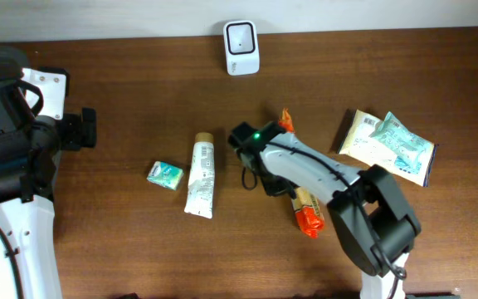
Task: Scan the item barcode
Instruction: 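Grasp the red-orange spaghetti package with the right gripper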
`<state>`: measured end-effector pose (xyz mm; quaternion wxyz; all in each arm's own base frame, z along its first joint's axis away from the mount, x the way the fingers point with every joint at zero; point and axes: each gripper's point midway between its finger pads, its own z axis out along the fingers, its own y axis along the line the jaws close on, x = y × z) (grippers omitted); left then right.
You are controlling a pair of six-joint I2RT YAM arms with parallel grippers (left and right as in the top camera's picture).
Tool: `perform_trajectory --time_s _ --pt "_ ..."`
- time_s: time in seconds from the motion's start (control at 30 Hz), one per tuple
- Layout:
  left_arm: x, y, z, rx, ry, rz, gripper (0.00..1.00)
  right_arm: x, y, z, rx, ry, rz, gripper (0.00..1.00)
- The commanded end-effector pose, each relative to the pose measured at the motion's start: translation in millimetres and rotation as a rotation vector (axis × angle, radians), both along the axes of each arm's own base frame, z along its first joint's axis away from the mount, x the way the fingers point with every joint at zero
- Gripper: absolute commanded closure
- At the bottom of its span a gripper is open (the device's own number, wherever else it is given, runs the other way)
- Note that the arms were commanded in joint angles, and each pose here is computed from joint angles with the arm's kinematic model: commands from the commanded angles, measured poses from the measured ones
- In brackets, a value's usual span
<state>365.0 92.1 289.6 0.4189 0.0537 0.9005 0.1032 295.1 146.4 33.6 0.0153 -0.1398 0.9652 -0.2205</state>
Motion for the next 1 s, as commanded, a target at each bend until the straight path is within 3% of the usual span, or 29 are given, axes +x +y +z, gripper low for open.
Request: perform_trajectory --time_s 0.0,0.07,0.2,0.27,0.3,0.37,0.63,0.7,0.8,0.9,0.97 --pt "1 0 2 0.007 -0.005 -0.014 0.01 -8 37 -5 0.057 0.009 0.035 0.65" --pt "1 0 2 0.007 -0.005 -0.014 0.01 -10 66 4 0.123 0.017 0.114 0.52" --pt "1 0 2 0.007 -0.004 -0.014 0.01 2 66 18 0.153 0.006 0.089 0.51" --pt "1 0 2 0.007 -0.005 -0.014 0.01 9 53 32 0.151 0.004 0.05 0.45" --pt "1 0 2 0.007 -0.005 -0.014 0.01 11 45 36 0.151 0.004 0.028 0.38" --pt "1 0 2 0.007 -0.004 -0.014 0.01 5 28 37 0.153 0.066 -0.029 0.01" --pt "1 0 2 0.007 -0.005 -0.014 0.01 -18 22 11 0.444 0.339 -0.065 0.01" --pt "1 0 2 0.007 -0.005 -0.014 0.01 -10 21 17 0.466 0.298 -0.068 0.01" --pt "1 0 2 0.007 -0.005 -0.014 0.01 1 24 61 0.538 0.157 -0.02 0.01" --pt "1 0 2 0.007 -0.005 -0.014 0.01 -9 15 107 0.598 0.036 0.012 0.01" --pt "1 0 2 0.007 -0.004 -0.014 0.01 -21 -1 103 0.605 0.023 -0.017 0.01"
